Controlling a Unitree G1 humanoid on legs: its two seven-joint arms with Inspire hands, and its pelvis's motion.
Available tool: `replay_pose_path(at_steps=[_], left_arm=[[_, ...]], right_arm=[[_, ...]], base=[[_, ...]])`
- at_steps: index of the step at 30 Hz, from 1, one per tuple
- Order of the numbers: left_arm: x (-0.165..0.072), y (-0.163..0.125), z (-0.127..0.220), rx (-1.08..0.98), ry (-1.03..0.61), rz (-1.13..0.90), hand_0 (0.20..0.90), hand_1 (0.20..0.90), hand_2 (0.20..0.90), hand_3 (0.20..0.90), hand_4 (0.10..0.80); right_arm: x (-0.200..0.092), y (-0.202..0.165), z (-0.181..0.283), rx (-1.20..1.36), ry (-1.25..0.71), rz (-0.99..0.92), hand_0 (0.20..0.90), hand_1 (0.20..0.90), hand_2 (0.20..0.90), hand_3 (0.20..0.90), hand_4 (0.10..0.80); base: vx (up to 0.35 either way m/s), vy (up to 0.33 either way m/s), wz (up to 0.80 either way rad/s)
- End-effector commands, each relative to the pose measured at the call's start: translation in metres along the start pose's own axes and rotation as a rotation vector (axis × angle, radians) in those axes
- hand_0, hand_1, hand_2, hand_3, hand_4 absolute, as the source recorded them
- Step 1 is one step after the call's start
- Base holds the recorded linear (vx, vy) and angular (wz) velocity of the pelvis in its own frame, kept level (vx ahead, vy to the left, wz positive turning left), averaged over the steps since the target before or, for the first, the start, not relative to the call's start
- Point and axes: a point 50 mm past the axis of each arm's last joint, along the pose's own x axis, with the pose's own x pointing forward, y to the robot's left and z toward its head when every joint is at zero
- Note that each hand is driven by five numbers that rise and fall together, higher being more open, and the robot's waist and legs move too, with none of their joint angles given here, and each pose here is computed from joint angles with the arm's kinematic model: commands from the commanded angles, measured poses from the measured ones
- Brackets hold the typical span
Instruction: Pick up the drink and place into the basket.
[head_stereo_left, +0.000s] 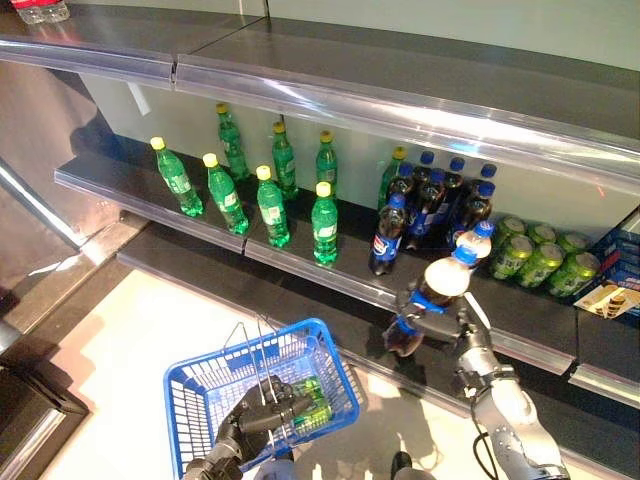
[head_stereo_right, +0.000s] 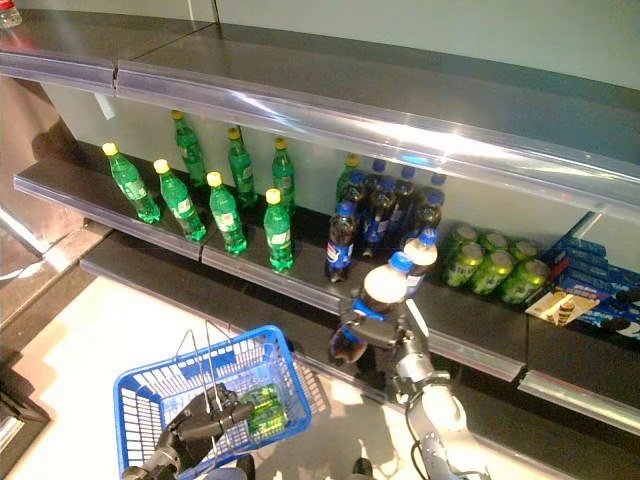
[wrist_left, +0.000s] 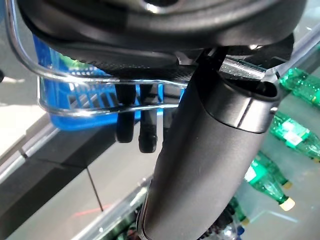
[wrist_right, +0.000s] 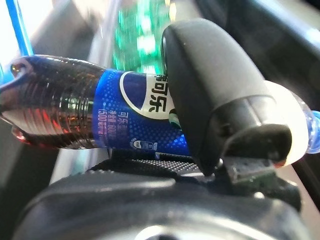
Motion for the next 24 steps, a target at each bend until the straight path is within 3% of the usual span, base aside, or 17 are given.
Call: replay_pose_path(at_steps=[1, 11, 24], left_arm=[[0.015, -0.064, 0.076, 0.123, -0.36, -0.423, 0.3, 0.3, 0.3, 0.2, 0.1], [0.024, -0.087, 0.069, 0.128, -0.301, -0.526, 0.3, 0.3, 0.3, 0.2, 0.1], [0.036, -0.119, 0.066, 0.135, -0.25, -0.673, 0.3, 0.3, 0.3, 0.2, 0.1]], right_arm=[[0.012, 0.048, 0.08, 0.021, -0.407, 0.324, 0.3, 0.3, 0.3, 0.2, 0.1], [0.028, 0.073, 0.02, 0.054, -0.219, 0.246, 0.3, 0.3, 0.3, 0.2, 0.1], [0.057, 0.081, -0.018, 0.106, -0.11, 0.083, 0.3, 0.3, 0.3, 0.2, 0.1]], base=[[0.013, 0.014, 0.06], [0.022, 0.0, 0.08], [-0.014, 0.031, 0.11]])
